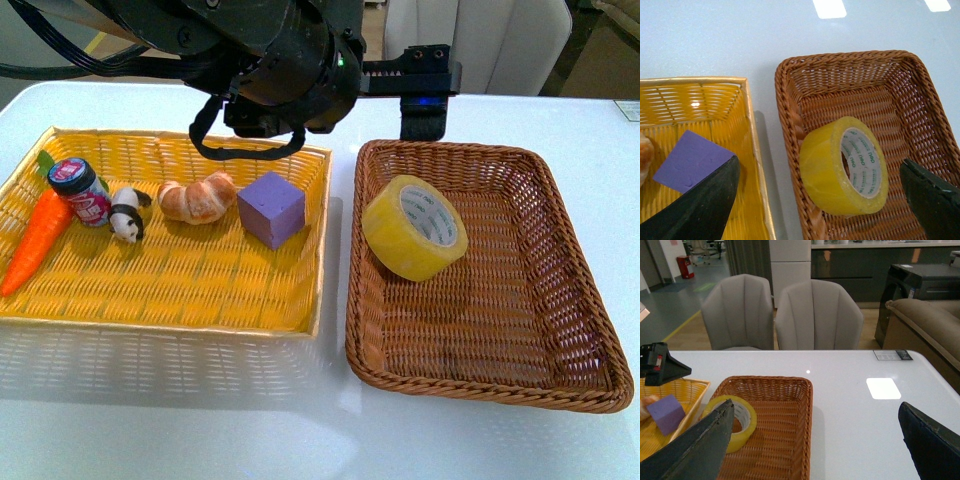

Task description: Move tape to another basket

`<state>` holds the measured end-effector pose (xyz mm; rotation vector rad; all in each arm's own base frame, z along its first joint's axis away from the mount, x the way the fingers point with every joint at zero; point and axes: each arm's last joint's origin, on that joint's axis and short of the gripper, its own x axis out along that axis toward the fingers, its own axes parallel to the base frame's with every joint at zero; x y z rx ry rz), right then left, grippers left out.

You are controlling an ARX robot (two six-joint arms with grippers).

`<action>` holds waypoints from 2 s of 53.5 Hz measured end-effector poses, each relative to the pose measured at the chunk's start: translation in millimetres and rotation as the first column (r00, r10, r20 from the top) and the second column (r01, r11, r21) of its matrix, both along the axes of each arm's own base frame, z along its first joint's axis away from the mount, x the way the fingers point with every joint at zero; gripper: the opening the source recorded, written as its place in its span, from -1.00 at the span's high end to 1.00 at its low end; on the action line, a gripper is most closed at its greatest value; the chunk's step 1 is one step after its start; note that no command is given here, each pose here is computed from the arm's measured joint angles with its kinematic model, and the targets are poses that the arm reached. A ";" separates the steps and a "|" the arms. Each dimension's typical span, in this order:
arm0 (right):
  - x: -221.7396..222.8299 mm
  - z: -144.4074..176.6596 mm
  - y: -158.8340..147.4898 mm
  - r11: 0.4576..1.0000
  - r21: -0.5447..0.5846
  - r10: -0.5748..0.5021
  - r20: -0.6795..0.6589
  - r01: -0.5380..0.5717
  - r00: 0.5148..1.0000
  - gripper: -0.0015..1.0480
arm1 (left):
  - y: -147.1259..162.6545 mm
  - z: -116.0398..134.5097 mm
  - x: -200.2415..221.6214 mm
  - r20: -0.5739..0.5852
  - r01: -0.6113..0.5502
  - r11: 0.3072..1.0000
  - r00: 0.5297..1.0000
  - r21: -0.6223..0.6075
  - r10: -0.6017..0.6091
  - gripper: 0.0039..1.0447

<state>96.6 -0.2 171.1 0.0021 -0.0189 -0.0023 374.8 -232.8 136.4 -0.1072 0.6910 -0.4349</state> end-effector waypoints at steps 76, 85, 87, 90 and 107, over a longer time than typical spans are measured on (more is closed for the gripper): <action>0.0 0.0 0.0 1.000 0.000 0.000 0.000 0.000 1.000 -0.83 | 224.0 26.8 -216.9 0.625 -0.398 0.916 0.703 -0.051 0.340 0.97; 0.0 0.0 0.0 1.000 0.000 0.000 0.000 0.000 1.000 -0.83 | 232.2 27.8 -228.4 0.627 -0.421 0.905 0.692 -0.052 0.358 0.97; 0.0 0.0 0.0 1.000 0.000 0.001 0.000 -0.001 1.000 -0.83 | 232.1 27.5 -230.9 0.627 -0.419 0.906 0.693 -0.051 0.356 0.97; 0.0 0.0 0.0 1.000 0.000 0.000 0.000 0.000 1.000 -0.83 | 232.2 28.1 -233.2 0.627 -0.419 0.906 0.692 -0.052 0.356 0.97; 0.0 0.0 0.0 1.000 0.000 0.000 0.000 0.000 1.000 -0.83 | 232.3 34.0 -248.8 0.641 -0.418 0.906 0.680 -0.060 0.356 0.97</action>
